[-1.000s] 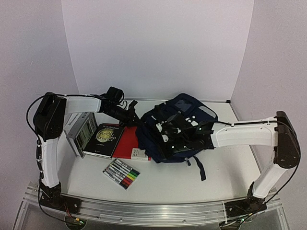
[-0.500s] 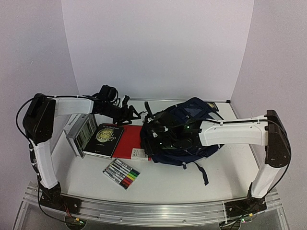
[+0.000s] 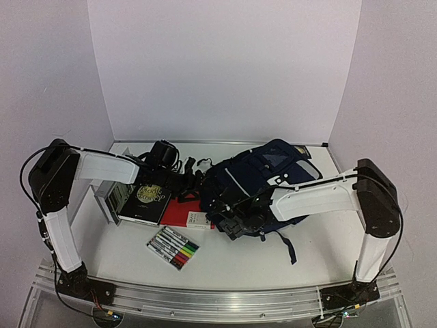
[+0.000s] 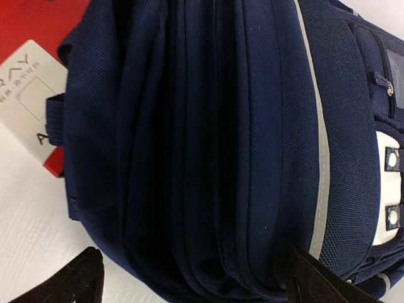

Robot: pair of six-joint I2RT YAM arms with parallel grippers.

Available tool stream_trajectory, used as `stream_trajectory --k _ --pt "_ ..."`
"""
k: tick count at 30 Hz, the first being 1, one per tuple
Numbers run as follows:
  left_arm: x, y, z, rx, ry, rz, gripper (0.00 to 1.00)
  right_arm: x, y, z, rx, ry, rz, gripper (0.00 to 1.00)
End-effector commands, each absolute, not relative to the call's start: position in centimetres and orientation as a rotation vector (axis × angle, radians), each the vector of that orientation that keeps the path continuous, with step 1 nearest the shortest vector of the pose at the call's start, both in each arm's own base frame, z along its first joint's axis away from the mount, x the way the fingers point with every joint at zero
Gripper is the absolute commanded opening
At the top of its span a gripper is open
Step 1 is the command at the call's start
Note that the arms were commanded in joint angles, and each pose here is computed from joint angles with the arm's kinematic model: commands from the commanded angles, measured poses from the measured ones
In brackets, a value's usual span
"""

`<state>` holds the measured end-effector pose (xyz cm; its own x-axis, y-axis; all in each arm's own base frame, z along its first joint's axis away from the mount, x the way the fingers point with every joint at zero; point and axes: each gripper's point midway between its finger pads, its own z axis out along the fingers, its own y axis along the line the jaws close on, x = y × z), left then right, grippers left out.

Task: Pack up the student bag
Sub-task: Unzip the student bag at the center of the board.

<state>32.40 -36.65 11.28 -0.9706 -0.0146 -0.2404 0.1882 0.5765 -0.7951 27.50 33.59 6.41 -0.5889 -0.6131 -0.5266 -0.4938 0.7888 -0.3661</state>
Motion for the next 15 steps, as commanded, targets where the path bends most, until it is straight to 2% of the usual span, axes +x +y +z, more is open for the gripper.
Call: stream_trajectory --k 1,2,4,6,8,10,13,15 --pt "33.4 -37.3 10.7 0.079 2.555 -1.401 0.72 30.0 31.8 6.7 -0.707 2.211 -0.487 0.90" --pt "33.3 -37.3 10.4 0.075 2.563 -1.398 0.70 30.3 31.8 6.9 -0.682 2.197 -0.507 0.87" --pt "33.3 -37.2 10.3 0.074 2.568 -1.385 0.68 30.7 32.0 8.0 -0.633 2.179 -0.496 0.71" --pt "33.4 -37.0 10.4 0.074 2.566 -1.367 0.68 31.0 32.3 9.3 -0.574 2.168 -0.459 0.51" --pt "33.5 -36.9 10.5 0.072 2.562 -1.356 0.67 31.1 32.5 10.8 -0.514 2.160 -0.408 0.25" --pt "33.6 -36.9 10.7 0.068 2.557 -1.351 0.68 31.2 32.8 12.3 -0.457 2.155 -0.349 0.11" --pt "33.8 -36.9 10.8 0.062 2.551 -1.343 0.69 31.1 33.1 14.5 -0.389 2.150 -0.260 0.00" --pt "34.0 -36.8 10.8 0.054 2.547 -1.337 0.71 31.0 33.1 16.1 -0.343 2.147 -0.196 0.00"
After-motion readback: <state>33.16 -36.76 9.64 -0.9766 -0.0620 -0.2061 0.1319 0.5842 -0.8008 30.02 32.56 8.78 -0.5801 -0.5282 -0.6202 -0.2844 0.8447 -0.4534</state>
